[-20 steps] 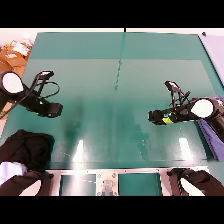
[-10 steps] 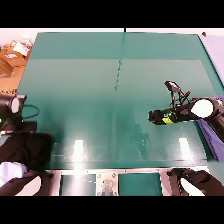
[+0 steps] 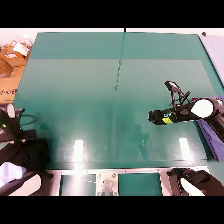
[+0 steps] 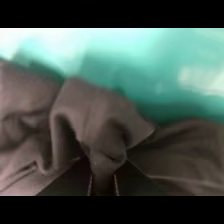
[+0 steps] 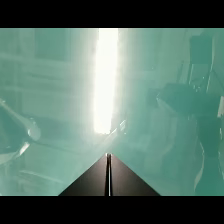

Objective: Fold the shirts.

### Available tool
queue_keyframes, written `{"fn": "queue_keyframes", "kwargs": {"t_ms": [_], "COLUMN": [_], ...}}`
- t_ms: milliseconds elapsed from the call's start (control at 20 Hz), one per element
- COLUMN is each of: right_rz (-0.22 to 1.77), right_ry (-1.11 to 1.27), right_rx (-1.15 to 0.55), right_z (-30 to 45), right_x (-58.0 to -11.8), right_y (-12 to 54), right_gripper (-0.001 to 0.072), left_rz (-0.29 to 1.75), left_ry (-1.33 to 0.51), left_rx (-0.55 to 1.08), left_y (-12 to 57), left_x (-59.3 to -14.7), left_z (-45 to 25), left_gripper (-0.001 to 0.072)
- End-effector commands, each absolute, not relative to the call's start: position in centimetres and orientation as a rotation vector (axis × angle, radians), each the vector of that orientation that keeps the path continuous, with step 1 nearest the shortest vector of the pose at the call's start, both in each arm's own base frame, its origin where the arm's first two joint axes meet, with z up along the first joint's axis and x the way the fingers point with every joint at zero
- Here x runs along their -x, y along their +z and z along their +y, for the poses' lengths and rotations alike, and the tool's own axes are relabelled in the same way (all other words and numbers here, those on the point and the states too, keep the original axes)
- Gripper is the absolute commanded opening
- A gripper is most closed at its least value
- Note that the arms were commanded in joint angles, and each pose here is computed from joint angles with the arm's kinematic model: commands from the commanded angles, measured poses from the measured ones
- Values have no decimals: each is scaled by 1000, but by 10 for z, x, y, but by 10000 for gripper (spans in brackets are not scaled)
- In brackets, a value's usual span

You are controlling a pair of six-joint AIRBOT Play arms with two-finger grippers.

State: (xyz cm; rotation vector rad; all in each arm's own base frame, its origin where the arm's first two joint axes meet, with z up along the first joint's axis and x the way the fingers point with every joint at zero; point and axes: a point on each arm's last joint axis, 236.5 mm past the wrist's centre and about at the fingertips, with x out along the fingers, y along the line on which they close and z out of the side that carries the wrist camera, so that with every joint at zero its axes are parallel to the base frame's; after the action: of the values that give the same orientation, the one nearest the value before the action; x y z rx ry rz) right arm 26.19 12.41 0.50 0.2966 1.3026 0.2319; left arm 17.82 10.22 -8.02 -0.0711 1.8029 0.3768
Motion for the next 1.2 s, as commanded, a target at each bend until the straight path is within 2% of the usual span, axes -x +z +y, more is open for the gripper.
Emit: {"fn": "queue_keyframes", "kwargs": {"t_ms": [0, 150, 250, 450, 550, 650, 700, 750, 800, 850, 900, 950, 1000, 1050, 1150], "right_rz": [1305, 1316, 1315, 1310, 1290, 1249, 1226, 1201, 1181, 1166, 1155, 1152, 1157, 1175, 1236], "right_ry": [234, 244, 244, 244, 249, 260, 268, 274, 279, 281, 282, 276, 257, 227, 138], "right_rx": [-298, -314, -315, -315, -316, -317, -316, -318, -318, -315, -317, -321, -331, -347, -386], "right_z": [125, 128, 129, 128, 129, 132, 133, 134, 135, 135, 134, 132, 125, 114, 84], "right_x": [-261, -258, -258, -260, -265, -274, -280, -285, -289, -292, -294, -296, -296, -295, -289], "right_y": [5, 5, 5, 7, 14, 30, 40, 50, 57, 63, 68, 70, 72, 70, 59], "right_gripper": [21, 21, 21, 21, 21, 22, 60, 144, 164, 176, 245, 337, 384, 416, 415], "left_rz": [1728, 1381, 1166, 844, 825, 872, 908, 955, 1025, 1091, 1168, 1233, 1292, 1338, 1403], "left_ry": [320, 156, -14, -418, -577, -655, -689, -726, -756, -788, -811, -824, -820, -822, -747], "left_rx": [46, -23, -37, -43, -35, -70, -100, -115, -98, -83, -63, -63, -97, -142, -207], "left_y": [-22, 83, 155, 246, 246, 220, 198, 175, 148, 125, 102, 84, 68, 59, 54], "left_x": [-218, -300, -333, -342, -331, -329, -331, -330, -327, -323, -318, -314, -310, -307, -315], "left_z": [95, 43, -20, -160, -217, -255, -273, -289, -306, -320, -330, -334, -328, -315, -271], "left_gripper": [21, 21, 21, 21, 21, 22, 23, 24, 27, 210, 599, 719, 654, 659, 659]}}
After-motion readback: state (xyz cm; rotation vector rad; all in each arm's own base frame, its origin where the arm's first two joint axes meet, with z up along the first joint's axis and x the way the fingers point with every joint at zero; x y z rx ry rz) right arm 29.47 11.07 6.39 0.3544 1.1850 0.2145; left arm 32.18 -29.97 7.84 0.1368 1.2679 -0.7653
